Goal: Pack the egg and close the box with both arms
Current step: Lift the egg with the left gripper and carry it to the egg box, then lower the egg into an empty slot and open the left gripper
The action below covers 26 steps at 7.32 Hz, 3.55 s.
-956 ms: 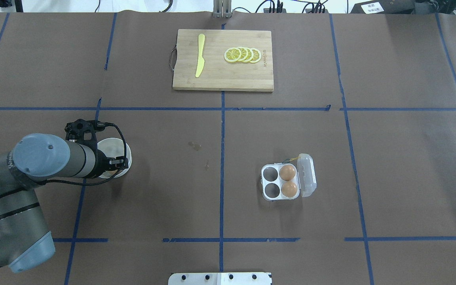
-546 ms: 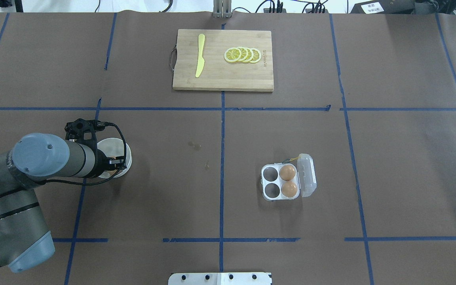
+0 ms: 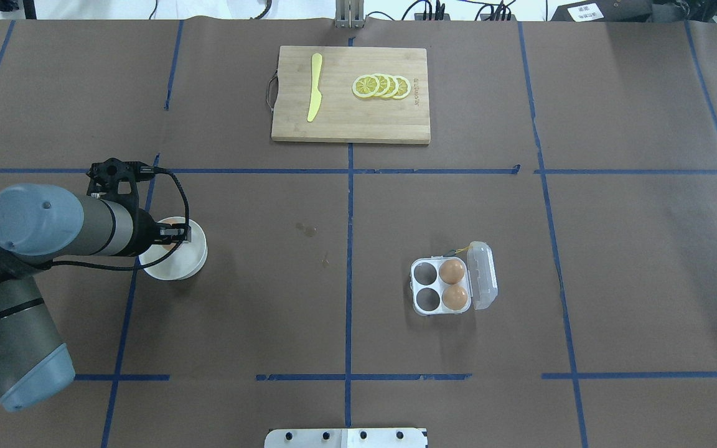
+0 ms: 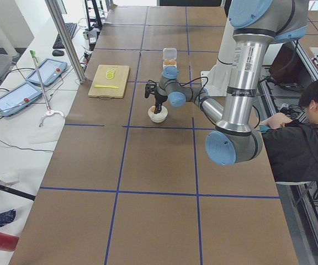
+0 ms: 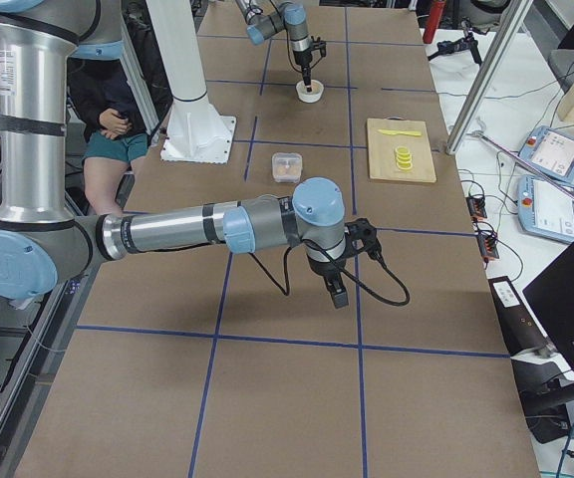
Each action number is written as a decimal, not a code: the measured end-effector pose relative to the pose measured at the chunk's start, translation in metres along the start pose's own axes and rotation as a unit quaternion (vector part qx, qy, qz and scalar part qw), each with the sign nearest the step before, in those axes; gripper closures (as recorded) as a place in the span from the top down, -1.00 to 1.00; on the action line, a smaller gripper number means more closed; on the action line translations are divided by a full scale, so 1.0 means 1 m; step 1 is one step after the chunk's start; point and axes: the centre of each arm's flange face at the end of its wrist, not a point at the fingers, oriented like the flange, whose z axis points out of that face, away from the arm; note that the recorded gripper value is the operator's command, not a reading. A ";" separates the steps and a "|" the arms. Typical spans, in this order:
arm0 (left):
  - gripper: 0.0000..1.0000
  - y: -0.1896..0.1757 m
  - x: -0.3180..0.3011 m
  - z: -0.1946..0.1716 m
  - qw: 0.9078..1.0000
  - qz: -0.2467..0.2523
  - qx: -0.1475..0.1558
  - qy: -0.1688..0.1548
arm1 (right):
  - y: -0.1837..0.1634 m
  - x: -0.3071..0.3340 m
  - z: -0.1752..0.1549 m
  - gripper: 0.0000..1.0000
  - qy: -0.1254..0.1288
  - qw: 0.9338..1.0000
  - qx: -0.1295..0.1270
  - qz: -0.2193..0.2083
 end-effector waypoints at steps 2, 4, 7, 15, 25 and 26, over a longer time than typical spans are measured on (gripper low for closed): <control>-1.00 -0.022 0.032 -0.020 0.999 0.030 0.029 0.030 | 0.000 0.000 0.000 1.00 -0.001 1.000 0.000 0.002; -1.00 -0.041 0.085 -0.040 0.992 0.084 0.066 0.068 | 0.000 -0.001 0.000 1.00 -0.001 1.000 0.001 0.004; -1.00 -0.041 0.141 -0.047 0.952 0.198 0.138 0.190 | 0.000 -0.001 -0.001 1.00 -0.001 1.000 0.001 0.004; -0.97 0.097 0.249 0.011 0.805 0.392 0.290 0.337 | 0.001 0.000 0.001 1.00 -0.001 1.000 0.000 0.005; -0.03 0.119 0.333 0.068 0.780 0.457 0.286 0.318 | 0.009 0.004 0.005 1.00 -0.001 1.000 -0.006 0.012; 0.07 0.120 0.333 0.068 0.780 0.457 0.286 0.319 | 0.009 0.004 0.005 1.00 -0.001 1.000 -0.006 0.012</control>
